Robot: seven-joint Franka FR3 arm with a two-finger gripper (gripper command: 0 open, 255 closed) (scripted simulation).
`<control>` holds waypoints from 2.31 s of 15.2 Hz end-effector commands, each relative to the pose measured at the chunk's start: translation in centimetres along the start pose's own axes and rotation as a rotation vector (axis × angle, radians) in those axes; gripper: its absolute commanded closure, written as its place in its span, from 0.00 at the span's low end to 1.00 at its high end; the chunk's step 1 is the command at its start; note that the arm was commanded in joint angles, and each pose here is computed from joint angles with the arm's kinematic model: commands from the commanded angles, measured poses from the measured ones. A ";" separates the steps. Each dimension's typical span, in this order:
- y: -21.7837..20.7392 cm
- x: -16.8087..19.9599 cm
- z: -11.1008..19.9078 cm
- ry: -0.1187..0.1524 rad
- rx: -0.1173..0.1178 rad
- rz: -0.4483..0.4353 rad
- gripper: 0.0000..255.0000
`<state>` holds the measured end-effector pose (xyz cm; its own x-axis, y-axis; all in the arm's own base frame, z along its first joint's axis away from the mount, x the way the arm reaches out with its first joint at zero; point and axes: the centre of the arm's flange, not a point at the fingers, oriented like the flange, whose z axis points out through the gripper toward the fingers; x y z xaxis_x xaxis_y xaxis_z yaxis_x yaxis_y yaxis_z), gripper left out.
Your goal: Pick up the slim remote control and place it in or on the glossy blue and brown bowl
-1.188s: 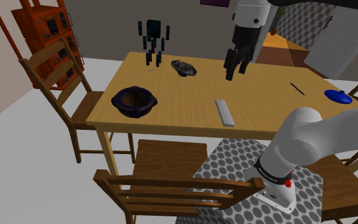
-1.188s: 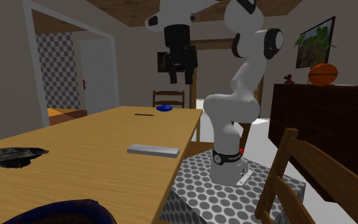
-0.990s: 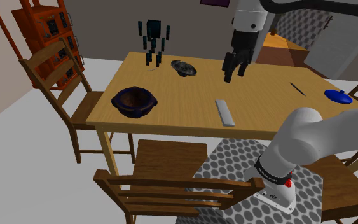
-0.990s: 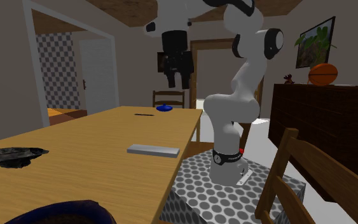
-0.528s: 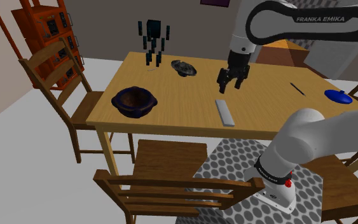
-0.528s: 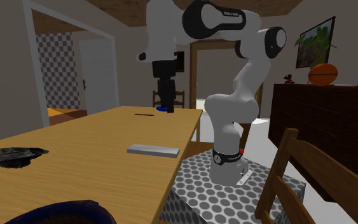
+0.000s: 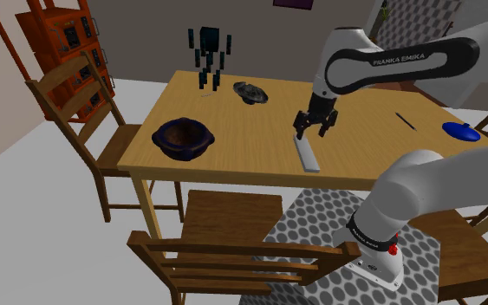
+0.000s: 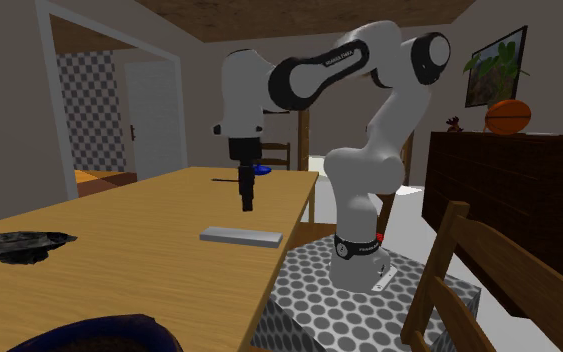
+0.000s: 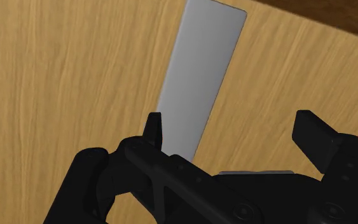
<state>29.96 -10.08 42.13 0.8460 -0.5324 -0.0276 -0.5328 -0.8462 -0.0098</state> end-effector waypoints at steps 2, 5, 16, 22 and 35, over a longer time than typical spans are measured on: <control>1.8 1.1 3.5 0.014 0.007 0.084 0.00; 2.7 1.6 5.5 0.020 0.011 0.121 0.00; 2.7 1.6 9.0 0.020 0.011 0.121 0.00; 2.7 1.6 9.0 0.020 0.011 0.121 1.00; 2.7 1.5 5.8 0.020 0.011 0.121 1.00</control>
<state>29.74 -13.06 35.68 0.7755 -0.6313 -0.0087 -0.6313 -0.7753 -0.0182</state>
